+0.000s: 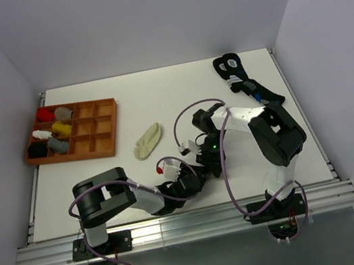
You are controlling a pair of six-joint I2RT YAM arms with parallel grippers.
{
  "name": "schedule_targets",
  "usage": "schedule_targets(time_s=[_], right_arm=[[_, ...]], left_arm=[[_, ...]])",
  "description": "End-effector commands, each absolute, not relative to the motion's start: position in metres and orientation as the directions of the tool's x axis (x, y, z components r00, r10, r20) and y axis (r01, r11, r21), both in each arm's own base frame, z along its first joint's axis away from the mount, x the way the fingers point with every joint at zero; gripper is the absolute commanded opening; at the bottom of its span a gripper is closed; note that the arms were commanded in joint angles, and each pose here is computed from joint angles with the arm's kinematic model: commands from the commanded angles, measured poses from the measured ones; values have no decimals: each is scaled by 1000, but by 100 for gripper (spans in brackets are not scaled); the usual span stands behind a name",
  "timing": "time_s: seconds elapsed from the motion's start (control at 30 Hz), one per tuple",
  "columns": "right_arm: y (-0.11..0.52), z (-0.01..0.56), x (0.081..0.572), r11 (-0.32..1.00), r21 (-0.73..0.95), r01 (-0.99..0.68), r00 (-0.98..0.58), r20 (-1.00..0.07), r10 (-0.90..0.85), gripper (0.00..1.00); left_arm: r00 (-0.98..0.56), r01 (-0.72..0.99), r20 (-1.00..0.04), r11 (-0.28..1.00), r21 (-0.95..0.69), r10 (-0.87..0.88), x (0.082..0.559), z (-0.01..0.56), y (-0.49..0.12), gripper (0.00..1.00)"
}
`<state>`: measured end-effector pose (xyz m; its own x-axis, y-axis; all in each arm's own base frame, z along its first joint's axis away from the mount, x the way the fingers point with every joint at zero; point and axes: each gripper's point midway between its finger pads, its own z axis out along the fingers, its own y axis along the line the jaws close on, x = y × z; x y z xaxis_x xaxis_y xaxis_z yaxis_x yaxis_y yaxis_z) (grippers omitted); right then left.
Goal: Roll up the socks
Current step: Pick up the sock at the center of the board.
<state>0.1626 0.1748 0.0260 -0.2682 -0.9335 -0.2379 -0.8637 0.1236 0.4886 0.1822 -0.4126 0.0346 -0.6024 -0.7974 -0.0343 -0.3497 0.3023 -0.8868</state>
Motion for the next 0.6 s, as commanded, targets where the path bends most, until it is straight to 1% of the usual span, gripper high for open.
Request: schedule_targets(time_s=[0.0,0.03,0.07,0.13,0.37,0.57], right_arm=[[197,59,127,84,594,-800,-322,-306,-896,24],[198,57,131,108,578,-809,-336,-304,-892,31],[194,52,134,133,556,-820,-339,-286,-896,34],[194,52,140,162,520,-839,-352,-289,-890,40],[176,53,160,272,419,-866,-414,-297,-861,57],[162,69,169,333,387,-860,-462,-310,-831,58]], left_arm=[[-591,-402,-236,535,-743,-772,192,-22,-372,0],[-598,-406,-231,539,-738,-767,191,-23,-372,0],[-602,-412,-227,541,-733,-766,191,-24,-371,0],[-601,-431,-224,547,-718,-768,191,-28,-366,0],[-643,-403,-245,593,-697,-725,191,-28,-362,0],[-675,-381,-259,627,-679,-691,194,-35,-356,0]])
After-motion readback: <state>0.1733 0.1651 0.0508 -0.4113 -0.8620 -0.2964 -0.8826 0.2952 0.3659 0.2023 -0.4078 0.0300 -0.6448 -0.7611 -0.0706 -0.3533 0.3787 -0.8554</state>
